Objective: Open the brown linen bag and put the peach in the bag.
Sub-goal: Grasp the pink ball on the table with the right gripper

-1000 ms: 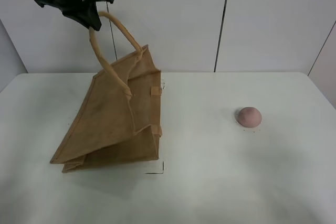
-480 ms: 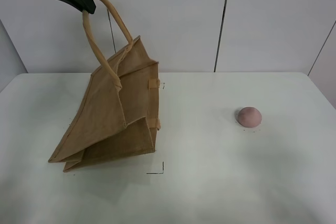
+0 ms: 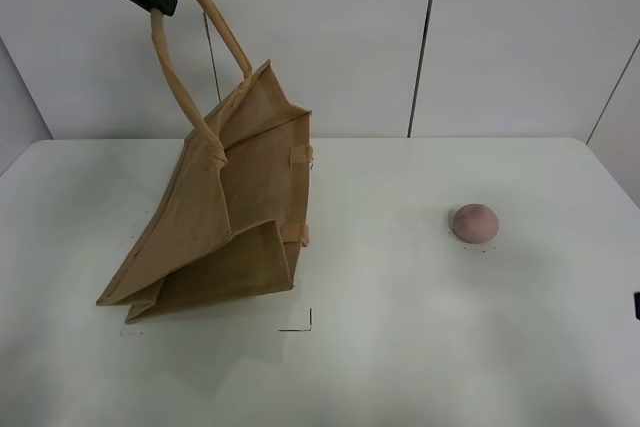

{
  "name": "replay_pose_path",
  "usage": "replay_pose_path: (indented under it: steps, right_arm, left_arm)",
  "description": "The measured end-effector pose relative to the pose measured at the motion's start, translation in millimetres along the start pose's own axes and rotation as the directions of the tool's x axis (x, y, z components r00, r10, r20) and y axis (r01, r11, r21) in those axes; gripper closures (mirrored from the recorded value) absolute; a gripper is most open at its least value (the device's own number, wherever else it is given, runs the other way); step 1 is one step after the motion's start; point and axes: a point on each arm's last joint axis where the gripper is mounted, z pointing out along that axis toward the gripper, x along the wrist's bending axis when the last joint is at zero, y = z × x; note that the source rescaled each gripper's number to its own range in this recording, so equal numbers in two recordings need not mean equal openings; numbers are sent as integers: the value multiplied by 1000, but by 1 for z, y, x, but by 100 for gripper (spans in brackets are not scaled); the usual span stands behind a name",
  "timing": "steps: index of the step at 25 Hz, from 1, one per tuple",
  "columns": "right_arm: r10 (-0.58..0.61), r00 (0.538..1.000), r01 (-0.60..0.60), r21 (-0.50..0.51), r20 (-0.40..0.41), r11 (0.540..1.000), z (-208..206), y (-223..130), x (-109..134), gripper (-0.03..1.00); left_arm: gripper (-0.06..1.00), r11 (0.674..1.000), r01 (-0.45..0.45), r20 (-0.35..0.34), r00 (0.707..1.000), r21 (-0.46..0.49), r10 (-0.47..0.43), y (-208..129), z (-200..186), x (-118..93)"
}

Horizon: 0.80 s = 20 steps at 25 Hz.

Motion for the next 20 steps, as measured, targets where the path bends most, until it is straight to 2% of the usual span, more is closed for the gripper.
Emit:
replay_pose_path:
  steps: [3,9,16,20]
  right_arm:
    - [9,1000,-9,120,-4,993,30,34,-3,-3]
    - [25,1000,-20,346,-11,938,116,90,-11,-3]
    - [32,999,-21,481,-16,876,211,136,-18,-3]
    - [20,999,0,513,-34,858,251,154,-14,-3]
  left_arm:
    - [94,1000,-7,0,1000,0,7,0,0,0]
    - [94,1000,-13,2,1000,0,13,0,0,0]
    - [94,1000,-14,2,1000,0,14,0,0,0]
    - [94,1000,-14,2,1000,0,14,0,0,0]
